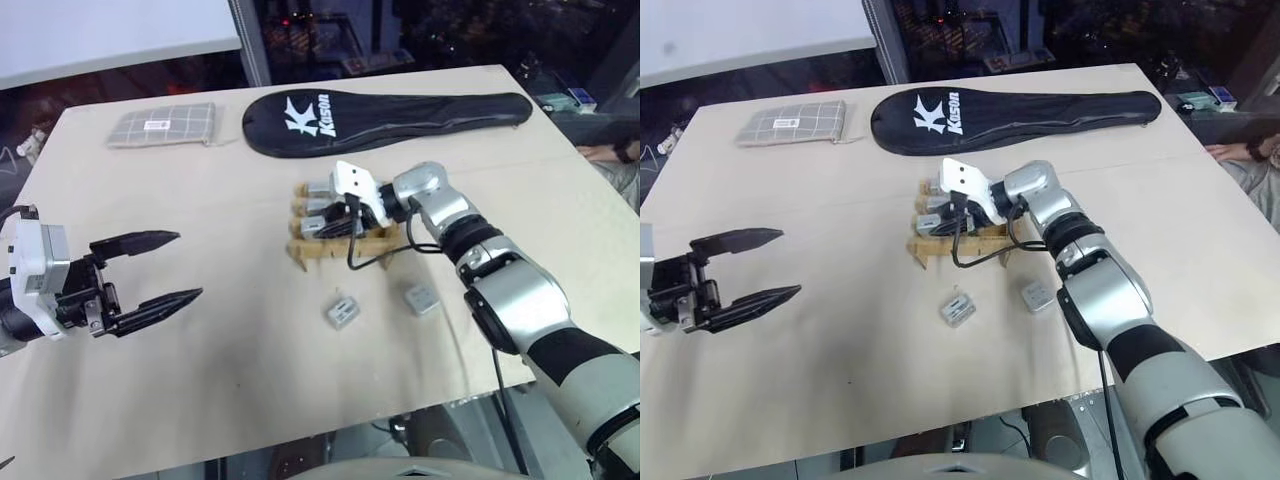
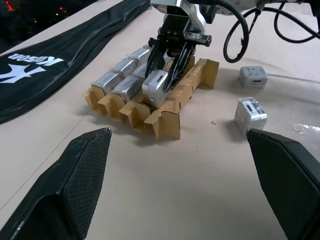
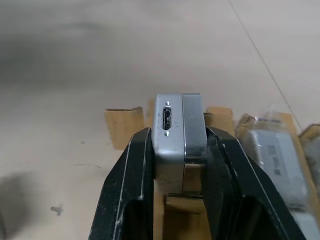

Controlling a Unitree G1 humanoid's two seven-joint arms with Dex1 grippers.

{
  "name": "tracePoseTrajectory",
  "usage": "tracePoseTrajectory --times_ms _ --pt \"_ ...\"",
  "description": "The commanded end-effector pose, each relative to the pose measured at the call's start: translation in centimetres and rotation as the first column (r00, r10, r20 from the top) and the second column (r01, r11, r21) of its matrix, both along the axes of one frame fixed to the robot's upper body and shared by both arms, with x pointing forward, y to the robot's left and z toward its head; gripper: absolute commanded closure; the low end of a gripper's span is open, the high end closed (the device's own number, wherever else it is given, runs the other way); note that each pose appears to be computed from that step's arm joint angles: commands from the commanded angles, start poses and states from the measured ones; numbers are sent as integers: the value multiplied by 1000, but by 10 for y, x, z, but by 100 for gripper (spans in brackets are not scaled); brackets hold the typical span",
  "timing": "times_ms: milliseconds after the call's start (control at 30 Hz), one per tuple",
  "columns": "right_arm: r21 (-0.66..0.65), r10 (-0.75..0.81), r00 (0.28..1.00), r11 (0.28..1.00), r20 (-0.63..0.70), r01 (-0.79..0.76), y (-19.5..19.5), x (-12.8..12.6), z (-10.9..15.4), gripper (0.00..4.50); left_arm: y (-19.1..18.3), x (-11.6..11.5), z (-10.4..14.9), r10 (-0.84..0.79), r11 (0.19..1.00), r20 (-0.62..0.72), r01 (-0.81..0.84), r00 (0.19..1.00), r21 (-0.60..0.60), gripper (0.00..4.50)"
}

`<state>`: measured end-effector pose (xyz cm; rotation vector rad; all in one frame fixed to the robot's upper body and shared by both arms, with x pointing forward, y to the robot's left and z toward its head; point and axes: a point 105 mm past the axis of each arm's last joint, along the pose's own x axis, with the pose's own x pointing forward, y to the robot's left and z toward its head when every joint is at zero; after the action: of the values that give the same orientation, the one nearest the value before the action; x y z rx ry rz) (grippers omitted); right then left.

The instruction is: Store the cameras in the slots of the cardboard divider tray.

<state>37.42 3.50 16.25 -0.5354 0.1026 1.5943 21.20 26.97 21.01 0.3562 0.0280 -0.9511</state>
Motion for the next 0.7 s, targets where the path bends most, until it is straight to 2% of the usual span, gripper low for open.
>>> tracePoseTrajectory --times_ms 33,300,367,400,567,700 --pt "31 -27 999 999 46 26 4 6 16 375 4 -3 6 10 1000 32 -11 999 14 0" --pt "37 -46 998 998 40 44 8 6 9 375 4 -4 4 3 1000 19 -3 1000 17 0" --pt "28 -36 999 999 29 35 7 5 7 270 4 -4 4 2 1000 16 -2 1000 16 0" --pt "42 -39 999 998 25 38 7 5 9 241 4 -4 3 0 1000 14 -1 1000 16 0" --pt "134 -64 997 989 37 59 -1 11 33 6 1 0 1 -16 1000 3 16 1000 13 0" --pt "186 0 998 982 62 -11 -26 3 52 6 -1 4 -1 -37 999 -6 37 999 3 0"
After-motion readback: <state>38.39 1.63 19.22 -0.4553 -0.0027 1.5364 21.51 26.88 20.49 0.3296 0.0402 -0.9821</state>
